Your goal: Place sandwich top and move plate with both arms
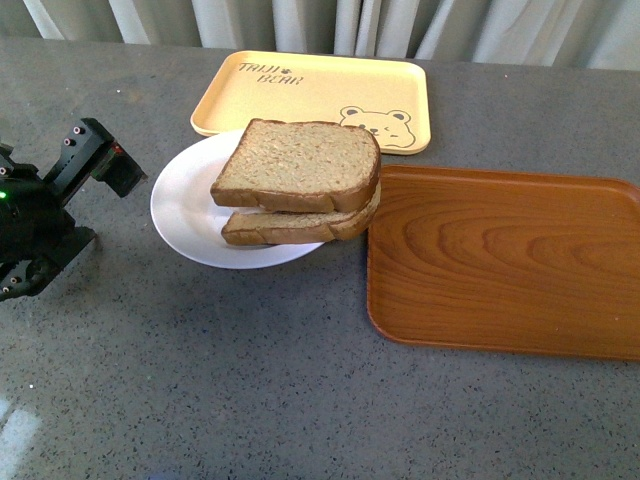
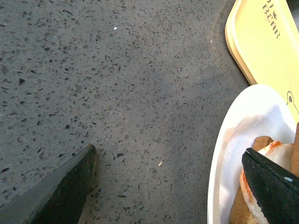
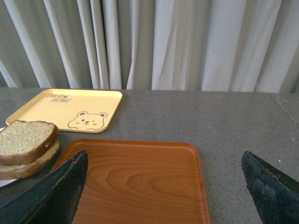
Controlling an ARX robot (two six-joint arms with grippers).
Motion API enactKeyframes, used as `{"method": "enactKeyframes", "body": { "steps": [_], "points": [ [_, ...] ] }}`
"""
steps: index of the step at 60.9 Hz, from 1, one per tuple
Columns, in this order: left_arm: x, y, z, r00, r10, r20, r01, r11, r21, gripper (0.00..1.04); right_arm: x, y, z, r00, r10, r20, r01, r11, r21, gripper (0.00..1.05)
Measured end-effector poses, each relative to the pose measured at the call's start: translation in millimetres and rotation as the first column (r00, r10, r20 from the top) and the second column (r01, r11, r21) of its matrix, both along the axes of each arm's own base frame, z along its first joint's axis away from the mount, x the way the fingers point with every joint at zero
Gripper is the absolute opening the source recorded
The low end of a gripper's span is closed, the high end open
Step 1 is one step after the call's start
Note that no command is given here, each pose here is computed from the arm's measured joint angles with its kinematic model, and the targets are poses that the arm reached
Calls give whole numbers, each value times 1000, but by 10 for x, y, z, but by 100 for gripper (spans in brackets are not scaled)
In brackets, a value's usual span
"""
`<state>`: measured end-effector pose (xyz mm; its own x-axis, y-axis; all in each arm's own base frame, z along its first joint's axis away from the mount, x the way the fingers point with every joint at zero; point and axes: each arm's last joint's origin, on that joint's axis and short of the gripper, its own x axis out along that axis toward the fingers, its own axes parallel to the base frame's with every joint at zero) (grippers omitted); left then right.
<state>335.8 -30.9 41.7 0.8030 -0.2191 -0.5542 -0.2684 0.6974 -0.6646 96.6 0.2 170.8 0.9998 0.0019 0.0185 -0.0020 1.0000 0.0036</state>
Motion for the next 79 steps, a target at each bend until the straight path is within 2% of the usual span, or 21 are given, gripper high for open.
{"method": "enactKeyframes", "body": {
  "steps": [46,54,55,60,66,79],
  "points": [
    [171,-405,-41,997,-78,2,78,995,-55,95,0,0,0,1000,0,0,0,1000,0,96],
    [162,-423,-77,996,-91,-10,90,993,-73,76,0,0,0,1000,0,0,0,1000,0,96],
    [158,-429,-87,995,-96,-15,95,992,-84,70,0,0,0,1000,0,0,0,1000,0,96],
    [145,-471,-116,993,-114,-23,111,988,-104,57,0,0,0,1000,0,0,0,1000,0,96],
    [126,-507,-166,991,-129,-40,123,985,-124,36,0,0,0,1000,0,0,0,1000,0,96],
    [118,-517,-193,986,-159,-41,152,979,-135,5,0,0,0,1000,0,0,0,1000,0,96]
  ]
}}
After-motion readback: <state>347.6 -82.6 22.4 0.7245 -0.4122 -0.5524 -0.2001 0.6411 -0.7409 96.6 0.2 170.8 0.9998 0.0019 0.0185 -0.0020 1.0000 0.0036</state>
